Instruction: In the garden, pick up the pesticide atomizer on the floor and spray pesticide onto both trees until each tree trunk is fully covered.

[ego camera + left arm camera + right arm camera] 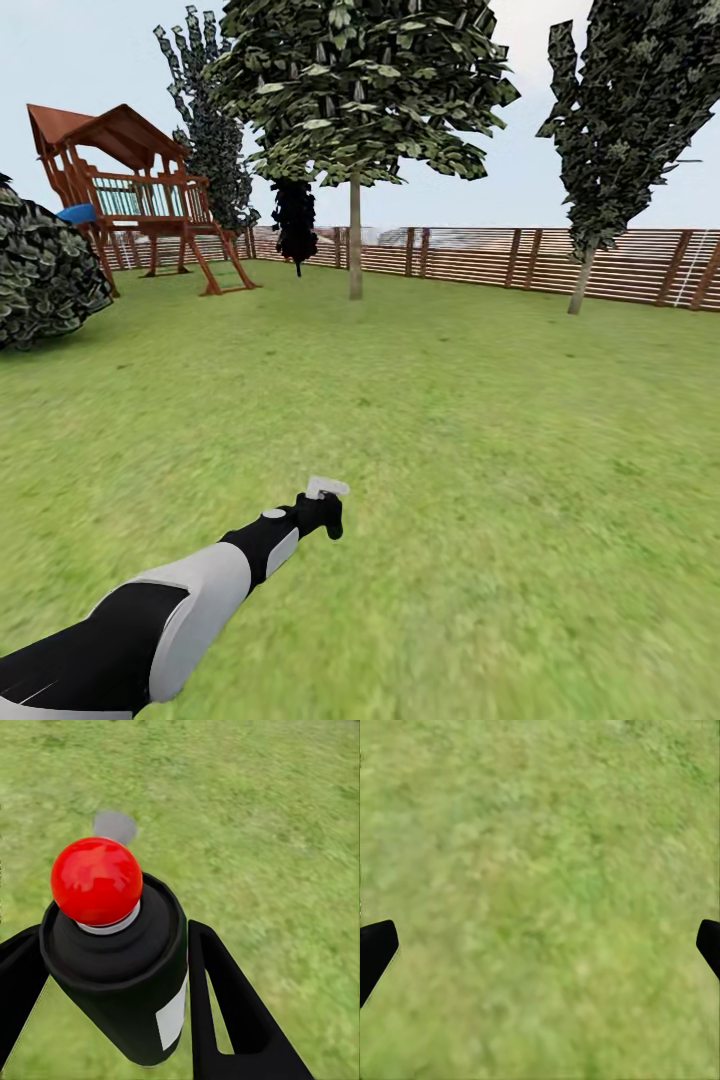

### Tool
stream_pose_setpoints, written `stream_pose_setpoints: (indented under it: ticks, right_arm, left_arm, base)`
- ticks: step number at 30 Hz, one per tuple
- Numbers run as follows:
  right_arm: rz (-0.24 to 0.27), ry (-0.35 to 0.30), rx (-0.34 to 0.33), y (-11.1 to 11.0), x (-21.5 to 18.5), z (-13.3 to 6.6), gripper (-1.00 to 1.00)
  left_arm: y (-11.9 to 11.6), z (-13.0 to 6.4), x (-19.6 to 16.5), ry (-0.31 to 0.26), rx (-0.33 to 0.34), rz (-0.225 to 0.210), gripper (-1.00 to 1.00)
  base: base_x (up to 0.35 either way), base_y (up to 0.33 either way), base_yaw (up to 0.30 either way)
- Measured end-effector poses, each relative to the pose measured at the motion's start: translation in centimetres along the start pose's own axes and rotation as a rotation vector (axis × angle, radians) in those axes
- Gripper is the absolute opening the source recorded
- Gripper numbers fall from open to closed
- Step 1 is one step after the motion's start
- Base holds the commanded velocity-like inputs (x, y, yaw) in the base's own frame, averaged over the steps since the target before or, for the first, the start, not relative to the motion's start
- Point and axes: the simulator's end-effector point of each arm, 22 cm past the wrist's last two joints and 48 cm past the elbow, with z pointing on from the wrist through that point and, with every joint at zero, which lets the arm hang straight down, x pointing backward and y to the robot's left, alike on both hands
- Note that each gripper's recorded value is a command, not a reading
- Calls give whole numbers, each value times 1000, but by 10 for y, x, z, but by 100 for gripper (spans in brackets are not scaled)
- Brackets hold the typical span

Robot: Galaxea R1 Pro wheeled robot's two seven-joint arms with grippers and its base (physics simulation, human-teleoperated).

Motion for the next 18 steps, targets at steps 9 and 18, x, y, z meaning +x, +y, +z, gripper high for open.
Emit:
stream_pose_setpoints:
  ticks: [9,18]
  right_arm:
    - [-1,4,1,-1,2,0,100]
    - [-2,4,1,-1,2,0,100]
  left_arm:
    - [0,0,0,0,0,-1,-100]
    - [0,0,0,0,0,-1,-100]
  base:
    - [350,93,0]
    - [350,93,0]
